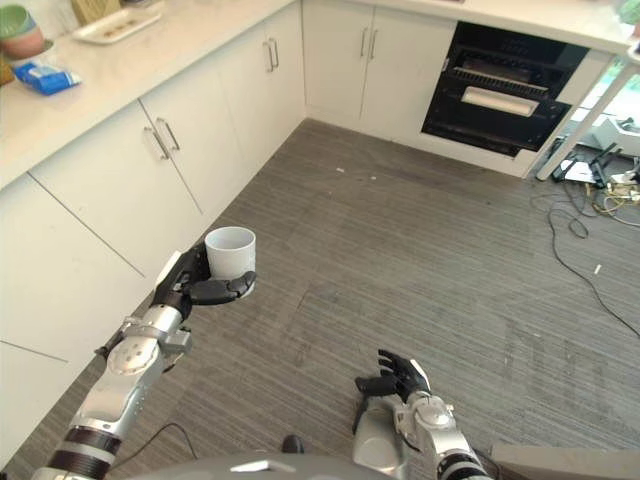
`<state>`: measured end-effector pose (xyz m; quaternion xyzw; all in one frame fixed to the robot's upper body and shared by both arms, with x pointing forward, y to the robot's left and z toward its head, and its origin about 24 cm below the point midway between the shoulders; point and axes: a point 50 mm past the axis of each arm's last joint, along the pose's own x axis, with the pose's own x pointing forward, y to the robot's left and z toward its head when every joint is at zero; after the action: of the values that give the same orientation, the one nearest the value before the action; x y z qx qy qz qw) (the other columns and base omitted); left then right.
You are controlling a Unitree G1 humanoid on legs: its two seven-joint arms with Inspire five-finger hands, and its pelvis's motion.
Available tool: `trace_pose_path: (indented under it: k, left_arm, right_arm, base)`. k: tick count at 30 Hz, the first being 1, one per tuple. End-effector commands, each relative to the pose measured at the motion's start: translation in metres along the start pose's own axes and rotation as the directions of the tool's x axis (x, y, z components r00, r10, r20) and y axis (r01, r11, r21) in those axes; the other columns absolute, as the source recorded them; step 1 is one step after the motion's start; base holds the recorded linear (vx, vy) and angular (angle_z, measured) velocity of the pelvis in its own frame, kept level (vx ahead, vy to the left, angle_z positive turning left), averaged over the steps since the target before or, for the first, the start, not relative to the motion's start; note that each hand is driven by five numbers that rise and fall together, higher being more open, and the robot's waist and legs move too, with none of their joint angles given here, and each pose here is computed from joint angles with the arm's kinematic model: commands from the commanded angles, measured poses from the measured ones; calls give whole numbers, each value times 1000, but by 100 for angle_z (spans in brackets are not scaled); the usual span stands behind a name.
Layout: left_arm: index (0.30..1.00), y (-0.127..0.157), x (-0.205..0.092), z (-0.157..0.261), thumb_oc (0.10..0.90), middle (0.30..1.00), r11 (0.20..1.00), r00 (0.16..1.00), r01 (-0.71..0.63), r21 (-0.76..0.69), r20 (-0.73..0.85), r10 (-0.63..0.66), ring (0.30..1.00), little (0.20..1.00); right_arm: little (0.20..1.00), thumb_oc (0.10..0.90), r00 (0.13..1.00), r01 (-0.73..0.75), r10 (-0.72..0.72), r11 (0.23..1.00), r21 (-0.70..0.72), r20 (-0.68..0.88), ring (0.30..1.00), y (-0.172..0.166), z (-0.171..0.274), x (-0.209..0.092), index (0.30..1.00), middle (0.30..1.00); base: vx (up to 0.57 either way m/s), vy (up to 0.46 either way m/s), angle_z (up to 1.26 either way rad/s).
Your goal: Place the dishes in the dishwasher.
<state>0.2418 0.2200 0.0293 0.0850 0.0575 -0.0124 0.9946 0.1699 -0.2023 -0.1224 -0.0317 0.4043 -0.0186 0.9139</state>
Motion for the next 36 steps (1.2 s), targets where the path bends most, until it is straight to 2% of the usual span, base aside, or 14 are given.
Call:
trace_pose_path:
  k: [1, 11, 13, 17, 21, 25, 29, 36]
  left_arm:
    - [300, 7, 9, 58, 400, 300, 999, 958, -21, 32, 286, 11, 300, 300]
    - [300, -1, 6, 50, 400, 300, 1000, 966, 10, 6, 258, -11, 300, 300]
    - [300, 1, 5, 51, 400, 300, 1000, 965, 5, 14, 261, -9, 300, 300]
    - [300, 9, 4, 52, 400, 300, 999, 966, -36, 21, 258, 30, 300, 300]
    - [300, 15, -6, 42, 400, 300, 998, 974, -45, 31, 225, 37, 300, 300]
    - [300, 22, -14, 36, 400, 300, 994, 974, -99, 46, 209, 87, 300, 300]
    - [300, 19, -13, 37, 400, 300, 994, 979, -71, 84, 198, 54, 300, 300]
    - [300, 21, -3, 42, 400, 300, 990, 976, -78, 117, 212, 52, 300, 300]
  right_arm:
    - [900, 800, 997, 29, -33, 998, 60, 67, 900, 0, 15, 3, 900, 900]
    - [900, 800, 997, 68, -69, 997, 27, 36, 900, -18, -2, -6, 900, 900]
    - [900, 800, 996, 71, -72, 997, 28, 55, 900, -19, 1, -7, 900, 900]
    - [900, 800, 970, 112, -116, 993, 30, 215, 900, -34, 45, -8, 900, 900]
    - [900, 800, 939, 87, -94, 996, 37, 330, 900, -32, 72, -11, 900, 900]
    - [900, 800, 914, 108, -94, 994, -13, 396, 900, -35, 89, -12, 900, 900]
    - [900, 800, 929, 86, -73, 996, -19, 363, 900, -27, 78, -13, 900, 900]
    - [900, 800, 914, 24, -9, 999, -32, 406, 900, -6, 91, -12, 900, 900]
  base:
    - [412, -102, 50]
    - [595, -161, 37]
    - [472, -293, -46]
    - [438, -187, -56]
    - [571, 170, -69]
    - [511, 242, -102]
    - [632, 328, -139]
    - [366, 329, -28]
